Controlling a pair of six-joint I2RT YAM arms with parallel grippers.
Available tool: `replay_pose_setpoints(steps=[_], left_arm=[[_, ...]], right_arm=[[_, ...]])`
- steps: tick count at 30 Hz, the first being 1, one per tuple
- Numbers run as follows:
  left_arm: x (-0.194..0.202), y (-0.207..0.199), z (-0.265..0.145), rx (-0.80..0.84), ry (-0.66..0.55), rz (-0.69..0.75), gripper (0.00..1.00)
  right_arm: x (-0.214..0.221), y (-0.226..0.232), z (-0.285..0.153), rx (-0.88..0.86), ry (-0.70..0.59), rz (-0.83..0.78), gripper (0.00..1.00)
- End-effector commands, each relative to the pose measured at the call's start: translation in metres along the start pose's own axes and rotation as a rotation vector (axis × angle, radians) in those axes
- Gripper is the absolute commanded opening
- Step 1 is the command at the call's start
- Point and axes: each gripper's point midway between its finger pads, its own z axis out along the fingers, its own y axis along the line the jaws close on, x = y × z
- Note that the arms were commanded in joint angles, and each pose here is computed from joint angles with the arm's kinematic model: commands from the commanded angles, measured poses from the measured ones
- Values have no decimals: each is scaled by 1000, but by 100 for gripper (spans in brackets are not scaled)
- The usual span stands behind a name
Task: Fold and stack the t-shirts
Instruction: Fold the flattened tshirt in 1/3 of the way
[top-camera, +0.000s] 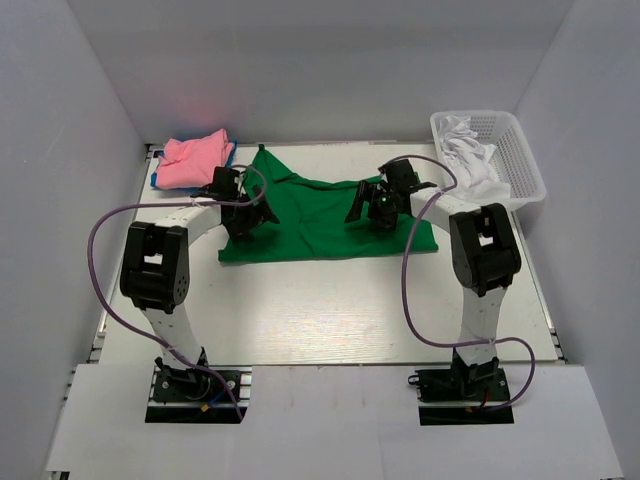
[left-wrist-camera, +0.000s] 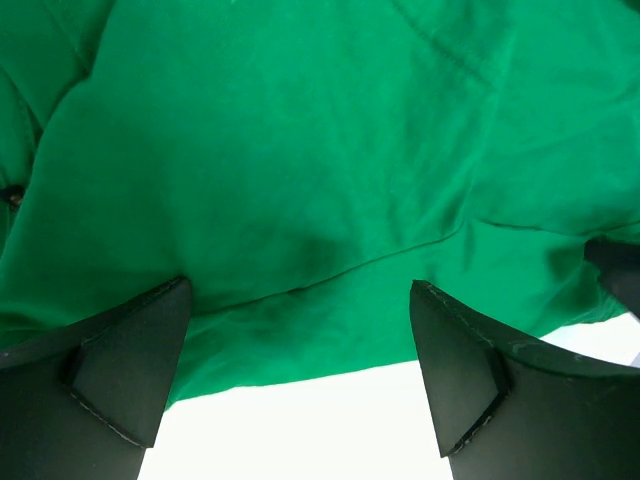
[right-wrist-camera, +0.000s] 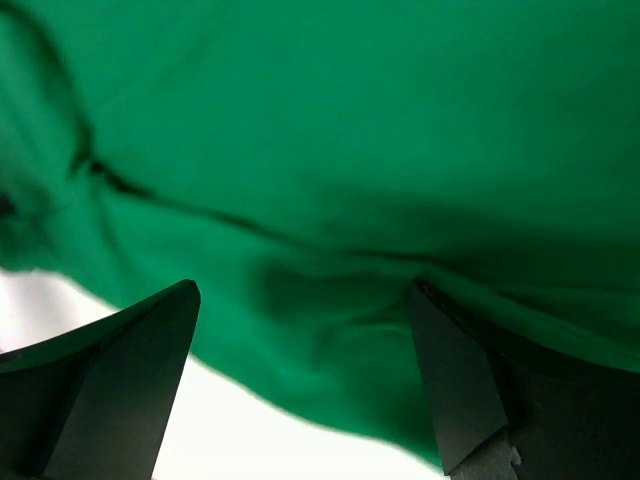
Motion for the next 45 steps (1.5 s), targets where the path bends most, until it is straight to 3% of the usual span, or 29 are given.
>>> replay_pose_setpoints(steps=[1, 7, 16, 23, 26, 31, 39, 45], left_arm=[[2, 7, 0, -11, -1, -15, 100], [8, 24, -1, -85, 1, -5, 100], [6, 48, -2, -187, -22, -8, 100], [-23, 19, -13, -123, -72, 25, 100], [-28, -1, -22, -78, -94, 64, 100], [-23, -15, -21, 20, -99, 49, 100], [11, 14, 2, -48, 10, -1, 100], [38, 35, -5, -79, 58, -22, 100]], right_arm=[[-25, -14, 9, 26, -78, 27, 90], [-53, -60, -6, 171, -173, 46, 90], [-95, -84, -47, 239, -272, -1, 90], [-106, -84, -70, 245, -295, -17, 90], [-102, -63, -89, 203, -320, -79, 90], [-60, -73, -90, 191, -282, -54, 90], [-20, -94, -62, 178, -167, 47, 90], [15, -114, -49, 207, -87, 118, 90]])
